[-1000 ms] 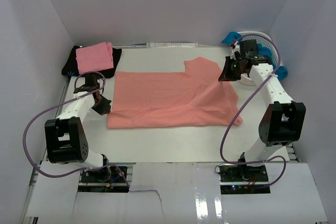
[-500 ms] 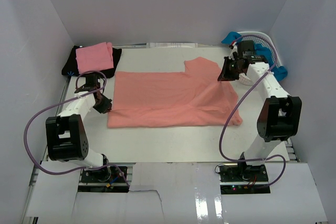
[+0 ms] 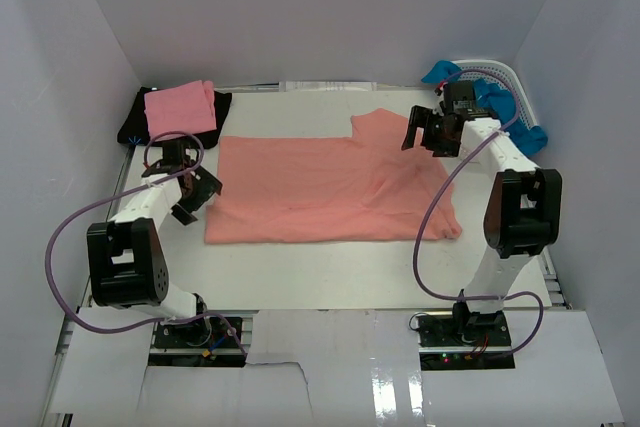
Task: Fold and stack the t-shirts
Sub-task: Fold the flattened tshirt in 1/3 of the way
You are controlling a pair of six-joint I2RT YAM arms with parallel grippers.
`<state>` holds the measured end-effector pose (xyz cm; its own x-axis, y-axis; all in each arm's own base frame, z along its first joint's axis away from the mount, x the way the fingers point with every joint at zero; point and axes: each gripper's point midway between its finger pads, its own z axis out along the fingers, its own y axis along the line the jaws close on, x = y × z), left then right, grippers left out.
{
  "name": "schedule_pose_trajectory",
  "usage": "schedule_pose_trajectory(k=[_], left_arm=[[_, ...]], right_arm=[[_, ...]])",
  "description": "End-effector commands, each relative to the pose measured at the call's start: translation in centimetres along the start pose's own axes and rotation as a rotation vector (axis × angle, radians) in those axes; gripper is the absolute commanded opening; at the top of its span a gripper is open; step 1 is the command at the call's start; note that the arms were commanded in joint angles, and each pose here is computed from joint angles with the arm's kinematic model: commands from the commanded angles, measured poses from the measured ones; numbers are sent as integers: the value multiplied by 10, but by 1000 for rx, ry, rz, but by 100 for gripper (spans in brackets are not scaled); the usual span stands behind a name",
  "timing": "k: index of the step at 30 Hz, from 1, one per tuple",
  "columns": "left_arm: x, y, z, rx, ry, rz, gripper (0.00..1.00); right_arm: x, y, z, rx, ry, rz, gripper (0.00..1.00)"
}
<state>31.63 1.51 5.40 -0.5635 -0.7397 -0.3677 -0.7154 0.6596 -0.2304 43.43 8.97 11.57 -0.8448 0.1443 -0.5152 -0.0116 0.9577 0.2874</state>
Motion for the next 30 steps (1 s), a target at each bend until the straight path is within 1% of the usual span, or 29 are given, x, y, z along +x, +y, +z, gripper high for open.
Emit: schedule_pose_trajectory(k=[1,3,4,5,6,7,8,9,10,12,13,14,15,16,18,20,22,23,25,27,28,30], left_arm=[[-40,-16,-38,63,-154,-1,98],[-54,-30,-58,114,-222,28,98],[-53,-42,-68,148,-241,89,98],[-55,-51,-78,184,-264,120,98],[-49,-68,-89,231,-266,171,98],[-35,-84,-96,278,-252,246,98],[-27,-95,-102,313,-248,284,98],[-19,-103,-107,347,-241,315,98],[-2,-114,-113,389,-220,373,98],[16,-128,-123,474,-196,418,98],[30,-132,-123,499,-168,448,98],[35,-136,-124,527,-166,473,98],[46,-140,-126,561,-138,498,98],[60,-145,-127,592,-103,532,98],[76,-150,-125,628,-70,578,98],[100,-158,-126,691,-5,640,98],[120,-165,-128,725,28,686,98],[131,-167,-125,738,64,712,98],[150,-172,-125,760,91,754,98],[178,-178,-128,815,161,810,98],[185,-181,-128,819,172,821,98],[203,-187,-126,838,220,856,98]], right_arm=[[-30,12,-37,19,-161,-47,98],[-27,30,-44,-41,-175,-84,97],[-23,36,-46,-56,-165,-103,96],[-19,41,-47,-69,-154,-116,95],[-11,54,-44,-100,-124,-137,95],[-6,59,-42,-112,-100,-155,95],[7,61,-34,-110,-45,-163,93],[13,71,-32,-114,-25,-187,93],[18,73,-29,-107,-5,-194,92],[32,83,-21,-108,32,-217,91],[34,86,-19,-112,37,-217,90],[37,89,-15,-115,49,-217,89],[41,94,-13,-120,59,-227,88],[37,99,-12,-125,52,-234,88],[42,101,-3,-111,84,-243,86],[40,105,6,-105,101,-246,84],[41,108,13,-98,114,-251,82],[41,109,16,-93,115,-250,78],[43,107,26,-76,127,-247,73],[49,103,36,-54,152,-242,69],[52,101,39,-48,165,-241,66],[58,98,45,-32,189,-240,63]])
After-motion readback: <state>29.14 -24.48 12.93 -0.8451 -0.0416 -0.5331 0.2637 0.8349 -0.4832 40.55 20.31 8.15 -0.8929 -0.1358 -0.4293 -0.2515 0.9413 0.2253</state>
